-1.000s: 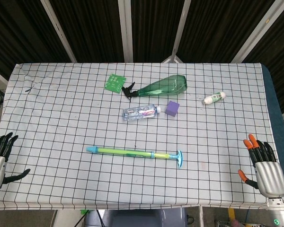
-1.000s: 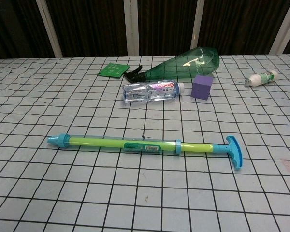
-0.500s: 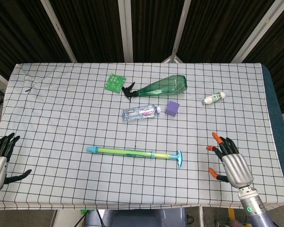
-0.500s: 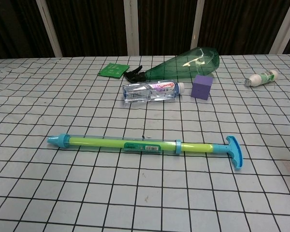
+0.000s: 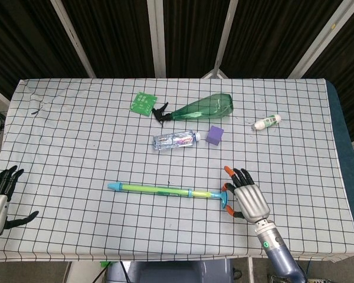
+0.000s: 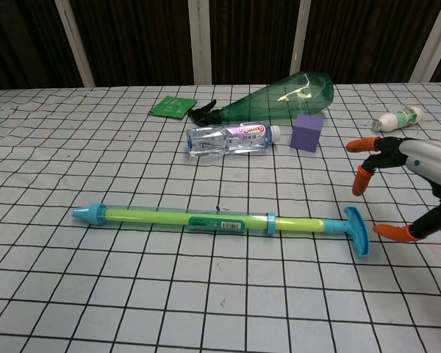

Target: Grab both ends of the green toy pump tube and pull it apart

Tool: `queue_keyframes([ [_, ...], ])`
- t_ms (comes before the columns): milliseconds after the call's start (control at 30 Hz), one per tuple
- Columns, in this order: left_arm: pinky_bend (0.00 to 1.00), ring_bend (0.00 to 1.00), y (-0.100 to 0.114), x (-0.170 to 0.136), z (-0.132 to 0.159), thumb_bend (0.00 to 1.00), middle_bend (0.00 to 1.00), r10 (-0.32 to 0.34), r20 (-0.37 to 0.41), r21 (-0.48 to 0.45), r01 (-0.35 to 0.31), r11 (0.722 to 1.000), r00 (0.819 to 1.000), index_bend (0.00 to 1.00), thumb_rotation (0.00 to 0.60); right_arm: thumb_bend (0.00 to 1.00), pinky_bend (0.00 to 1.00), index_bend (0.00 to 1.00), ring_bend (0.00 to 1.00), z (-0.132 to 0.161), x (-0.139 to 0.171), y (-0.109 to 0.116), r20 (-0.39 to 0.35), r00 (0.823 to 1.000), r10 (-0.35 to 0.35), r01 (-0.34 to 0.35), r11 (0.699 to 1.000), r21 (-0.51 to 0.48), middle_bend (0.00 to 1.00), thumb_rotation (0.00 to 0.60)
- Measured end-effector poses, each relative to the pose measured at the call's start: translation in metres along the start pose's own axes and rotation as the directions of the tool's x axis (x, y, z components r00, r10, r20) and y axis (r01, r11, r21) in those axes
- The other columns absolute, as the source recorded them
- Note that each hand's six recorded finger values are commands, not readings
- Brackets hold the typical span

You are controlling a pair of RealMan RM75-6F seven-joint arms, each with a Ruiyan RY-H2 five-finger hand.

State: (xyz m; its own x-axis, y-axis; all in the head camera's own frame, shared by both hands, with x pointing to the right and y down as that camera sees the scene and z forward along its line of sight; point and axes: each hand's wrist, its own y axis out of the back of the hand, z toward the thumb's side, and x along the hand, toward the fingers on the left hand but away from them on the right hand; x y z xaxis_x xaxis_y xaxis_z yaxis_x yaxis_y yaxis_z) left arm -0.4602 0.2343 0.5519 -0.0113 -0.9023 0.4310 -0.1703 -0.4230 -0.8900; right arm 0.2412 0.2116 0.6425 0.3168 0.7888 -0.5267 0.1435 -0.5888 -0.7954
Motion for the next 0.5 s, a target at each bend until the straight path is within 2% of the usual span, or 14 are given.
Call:
queue_keyframes([
  [233,0.00,0.00,-0.001,0.000,0.001,0.07,0.00,-0.004,0.001,-0.002,0.004,1.000,1.000,0.00,0.600,0.31,0.00,0.42,0.00,0.006,-0.018,-0.013,0.016,1.000,0.006,-0.006,1.000,0.016,0.12,0.600],
  [500,0.00,0.00,-0.001,0.002,0.000,0.07,0.00,-0.006,-0.005,-0.015,0.006,1.000,1.000,0.00,0.600,0.31,0.00,0.47,0.00,0.017,-0.030,-0.028,0.019,1.000,0.021,-0.022,1.000,0.013,0.14,0.600],
])
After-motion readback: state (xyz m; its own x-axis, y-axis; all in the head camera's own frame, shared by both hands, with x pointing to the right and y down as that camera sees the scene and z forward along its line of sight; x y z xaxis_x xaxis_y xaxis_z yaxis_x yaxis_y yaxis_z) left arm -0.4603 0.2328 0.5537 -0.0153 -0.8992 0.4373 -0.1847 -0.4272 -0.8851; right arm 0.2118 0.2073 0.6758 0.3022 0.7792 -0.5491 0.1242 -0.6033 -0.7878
